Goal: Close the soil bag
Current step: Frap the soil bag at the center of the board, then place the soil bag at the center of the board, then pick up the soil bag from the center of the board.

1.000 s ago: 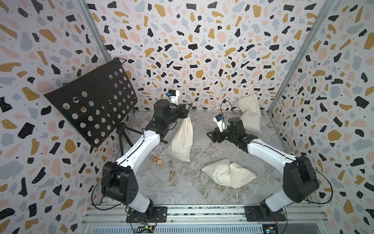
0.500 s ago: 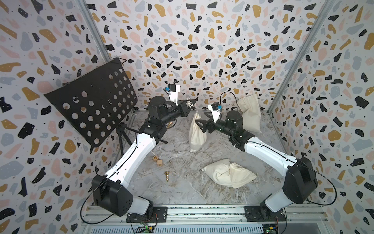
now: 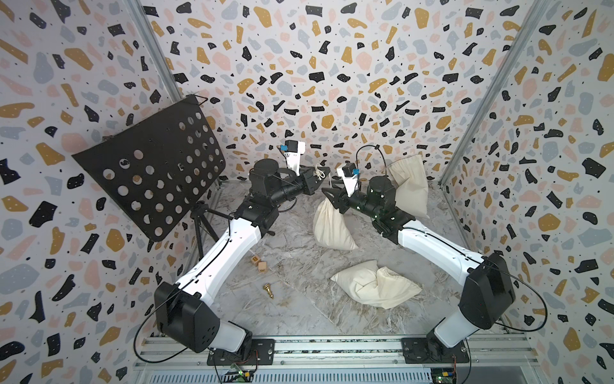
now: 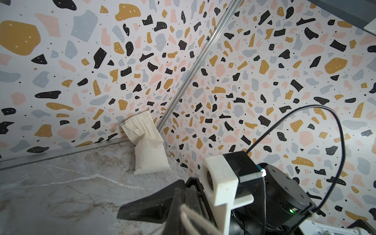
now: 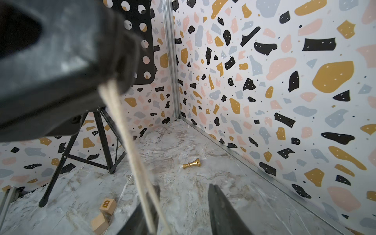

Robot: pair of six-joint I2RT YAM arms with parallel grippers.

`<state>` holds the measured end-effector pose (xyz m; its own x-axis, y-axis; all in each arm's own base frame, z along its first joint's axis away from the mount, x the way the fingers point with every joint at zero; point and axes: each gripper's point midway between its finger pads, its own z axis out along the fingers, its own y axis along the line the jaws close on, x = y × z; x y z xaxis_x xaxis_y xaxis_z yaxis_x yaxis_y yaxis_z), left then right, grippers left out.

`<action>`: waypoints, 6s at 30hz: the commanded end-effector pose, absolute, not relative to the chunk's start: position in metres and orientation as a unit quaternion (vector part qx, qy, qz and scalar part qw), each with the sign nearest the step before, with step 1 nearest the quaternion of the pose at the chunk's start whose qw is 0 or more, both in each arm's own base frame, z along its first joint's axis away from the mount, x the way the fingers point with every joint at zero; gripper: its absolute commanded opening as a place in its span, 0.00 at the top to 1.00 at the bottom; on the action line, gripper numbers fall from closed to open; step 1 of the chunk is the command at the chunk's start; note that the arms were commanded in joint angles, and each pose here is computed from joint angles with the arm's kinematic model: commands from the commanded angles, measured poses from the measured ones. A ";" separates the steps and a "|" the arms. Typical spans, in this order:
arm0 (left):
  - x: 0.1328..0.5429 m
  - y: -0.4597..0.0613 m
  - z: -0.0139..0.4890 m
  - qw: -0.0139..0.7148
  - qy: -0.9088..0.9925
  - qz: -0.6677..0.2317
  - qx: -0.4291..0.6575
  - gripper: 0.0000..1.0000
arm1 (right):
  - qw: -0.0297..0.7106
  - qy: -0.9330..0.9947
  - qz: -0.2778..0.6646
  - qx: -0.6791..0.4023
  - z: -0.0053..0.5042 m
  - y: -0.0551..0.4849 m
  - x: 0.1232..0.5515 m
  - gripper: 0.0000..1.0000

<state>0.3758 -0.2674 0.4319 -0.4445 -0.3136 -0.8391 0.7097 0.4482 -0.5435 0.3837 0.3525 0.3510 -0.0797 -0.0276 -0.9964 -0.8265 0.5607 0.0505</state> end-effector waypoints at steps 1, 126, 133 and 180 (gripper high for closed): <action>0.358 -0.266 0.489 0.563 0.613 -0.523 0.182 1.00 | 0.591 0.634 0.353 -0.353 0.368 0.354 0.376 0.68; 0.337 -0.218 0.273 0.533 0.784 -0.254 0.191 0.00 | 0.372 0.867 0.284 -0.173 0.204 0.272 0.343 1.00; 0.325 -0.249 0.297 0.517 0.745 -0.373 0.198 0.00 | 0.421 0.824 0.303 -0.227 0.244 0.300 0.345 1.00; 0.338 -0.236 0.353 0.551 0.710 -0.232 0.371 1.00 | 0.529 0.732 0.151 -0.402 0.281 0.243 0.308 0.24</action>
